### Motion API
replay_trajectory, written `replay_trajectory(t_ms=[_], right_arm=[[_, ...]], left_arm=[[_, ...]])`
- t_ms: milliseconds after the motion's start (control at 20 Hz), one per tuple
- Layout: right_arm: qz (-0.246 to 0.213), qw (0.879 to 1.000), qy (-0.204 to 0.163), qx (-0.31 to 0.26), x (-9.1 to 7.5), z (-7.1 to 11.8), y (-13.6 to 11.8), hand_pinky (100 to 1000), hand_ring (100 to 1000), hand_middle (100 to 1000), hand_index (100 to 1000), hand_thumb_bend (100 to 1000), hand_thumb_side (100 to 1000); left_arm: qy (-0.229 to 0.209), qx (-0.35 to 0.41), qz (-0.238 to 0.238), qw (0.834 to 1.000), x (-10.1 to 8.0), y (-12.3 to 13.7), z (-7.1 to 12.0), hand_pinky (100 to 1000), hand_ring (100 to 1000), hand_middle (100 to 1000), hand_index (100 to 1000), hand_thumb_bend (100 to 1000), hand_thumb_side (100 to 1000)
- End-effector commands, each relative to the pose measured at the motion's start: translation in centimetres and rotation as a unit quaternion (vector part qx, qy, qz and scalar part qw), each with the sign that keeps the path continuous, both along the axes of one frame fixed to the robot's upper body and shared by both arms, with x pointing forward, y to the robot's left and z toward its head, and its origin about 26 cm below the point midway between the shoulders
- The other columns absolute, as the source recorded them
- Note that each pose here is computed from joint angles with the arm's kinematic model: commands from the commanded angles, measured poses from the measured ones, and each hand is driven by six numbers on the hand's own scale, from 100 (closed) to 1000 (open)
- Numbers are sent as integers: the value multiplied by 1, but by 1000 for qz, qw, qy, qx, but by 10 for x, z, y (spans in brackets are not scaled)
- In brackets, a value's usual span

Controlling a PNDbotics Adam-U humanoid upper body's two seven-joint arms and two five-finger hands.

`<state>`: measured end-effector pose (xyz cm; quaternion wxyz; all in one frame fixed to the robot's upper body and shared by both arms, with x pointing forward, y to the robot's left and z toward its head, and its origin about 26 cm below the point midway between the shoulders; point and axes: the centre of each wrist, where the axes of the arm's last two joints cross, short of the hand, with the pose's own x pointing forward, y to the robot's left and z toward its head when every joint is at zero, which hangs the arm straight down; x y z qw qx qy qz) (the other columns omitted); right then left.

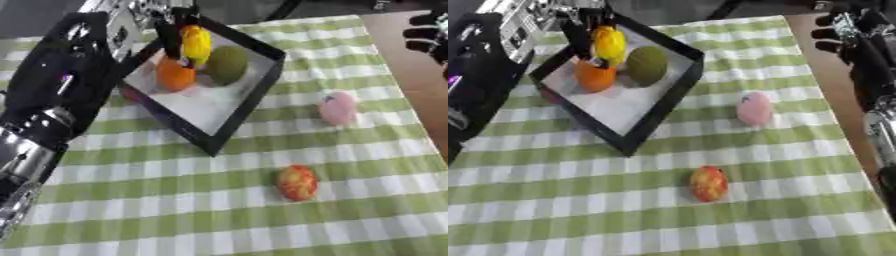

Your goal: Pick up objects on the table and place them in the box.

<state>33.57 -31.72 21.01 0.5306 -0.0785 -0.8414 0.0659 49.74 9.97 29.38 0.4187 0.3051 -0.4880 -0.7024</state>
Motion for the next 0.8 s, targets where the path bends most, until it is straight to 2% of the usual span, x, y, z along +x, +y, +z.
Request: replay_trajectory(t_ms=[50,250,350,400,550,650,800], right_arm=[[2,1000,-11,-4,0,9,0,797,743,686,896,100,604],[3,1000,-11,-3,0,9,1,797,742,685,896,100,603],[3,1000,-10,-3,0,9,1,797,742,685,896,100,603],[3,1000,-10,-3,0,9,1,797,742,685,896,100,603],[3,1000,-9,-3,0,9,1,797,742,685,896,100,603],[1,1000,-7,-5,0,7,0,796,742,685,895,100,606],[-5,1000,-2,-7,-1,5,-3,796,741,685,895,100,608]], left_arm=[[-8,-14,0,1000,2,3,3,711,655,597,660,514,100],[11,-15,5,1000,5,7,-11,749,715,684,738,606,100],[20,-12,4,1000,5,8,-13,790,769,751,818,662,100],[22,-11,3,1000,6,9,-13,796,775,758,825,673,100],[18,-9,7,1000,5,13,-10,819,807,795,863,779,209],[15,-3,4,1000,5,16,-5,824,813,801,873,828,246],[2,-3,-5,1000,2,20,9,823,810,795,871,812,222]])
